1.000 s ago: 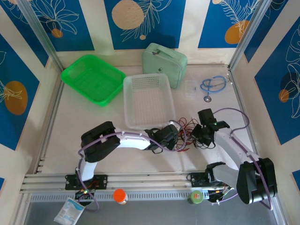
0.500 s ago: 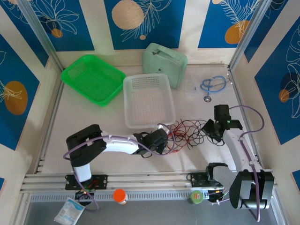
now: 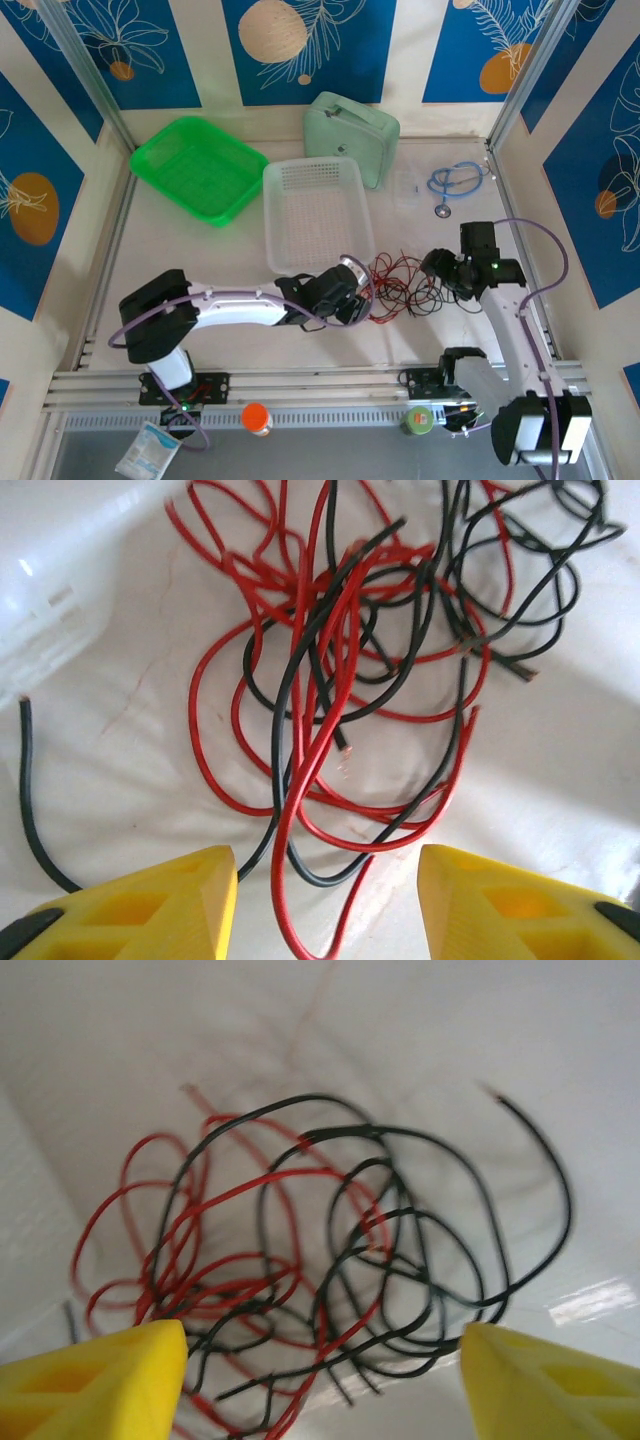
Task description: Untangle the cables
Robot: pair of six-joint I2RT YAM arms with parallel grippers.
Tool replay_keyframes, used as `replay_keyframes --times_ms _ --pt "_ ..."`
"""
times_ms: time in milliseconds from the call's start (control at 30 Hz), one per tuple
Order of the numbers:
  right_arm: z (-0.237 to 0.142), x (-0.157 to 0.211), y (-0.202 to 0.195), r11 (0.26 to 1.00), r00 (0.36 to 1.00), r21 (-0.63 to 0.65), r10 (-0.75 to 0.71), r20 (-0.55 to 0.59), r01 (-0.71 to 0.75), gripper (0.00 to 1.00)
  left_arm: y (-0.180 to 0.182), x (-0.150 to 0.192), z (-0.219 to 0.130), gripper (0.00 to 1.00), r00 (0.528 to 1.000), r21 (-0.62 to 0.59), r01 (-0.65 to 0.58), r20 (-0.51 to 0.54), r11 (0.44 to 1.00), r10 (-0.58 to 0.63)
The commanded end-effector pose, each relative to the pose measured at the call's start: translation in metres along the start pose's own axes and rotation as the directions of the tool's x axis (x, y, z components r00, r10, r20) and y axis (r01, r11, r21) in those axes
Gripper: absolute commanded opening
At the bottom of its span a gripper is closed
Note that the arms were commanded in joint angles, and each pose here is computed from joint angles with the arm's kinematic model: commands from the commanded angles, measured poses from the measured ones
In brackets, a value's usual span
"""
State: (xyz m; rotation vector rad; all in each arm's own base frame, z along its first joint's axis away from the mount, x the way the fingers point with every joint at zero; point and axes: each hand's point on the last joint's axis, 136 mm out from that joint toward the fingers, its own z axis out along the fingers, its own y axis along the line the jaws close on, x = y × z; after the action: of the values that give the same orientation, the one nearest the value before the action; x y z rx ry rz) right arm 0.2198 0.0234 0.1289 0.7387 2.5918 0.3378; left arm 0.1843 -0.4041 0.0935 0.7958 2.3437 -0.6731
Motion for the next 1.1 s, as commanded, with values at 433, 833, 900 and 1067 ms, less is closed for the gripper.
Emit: replay_keyframes --times_ms 433,833,900,1067 --pt "0.031 0.064 0.073 0.895 0.92 -0.254 0.309 -0.241 -0.367 0.71 0.004 -0.003 0.015 0.54 0.998 -0.04 -0.054 0.01 0.998 0.054" --pt "0.077 0.067 0.063 0.864 0.848 -0.096 0.455 -0.272 -0.494 0.63 0.0 0.012 0.05 0.5 0.999 0.003 -0.031 -0.013 1.0 0.031" --pt "0.084 0.064 0.061 0.866 0.85 -0.081 0.459 -0.261 -0.493 0.63 -0.004 0.011 0.056 0.47 1.0 0.021 -0.027 -0.011 0.999 0.028" --pt "0.098 0.052 0.054 0.885 0.871 -0.035 0.448 -0.203 -0.464 0.49 -0.01 0.01 0.065 0.18 1.0 0.049 -0.01 -0.007 0.999 0.011"
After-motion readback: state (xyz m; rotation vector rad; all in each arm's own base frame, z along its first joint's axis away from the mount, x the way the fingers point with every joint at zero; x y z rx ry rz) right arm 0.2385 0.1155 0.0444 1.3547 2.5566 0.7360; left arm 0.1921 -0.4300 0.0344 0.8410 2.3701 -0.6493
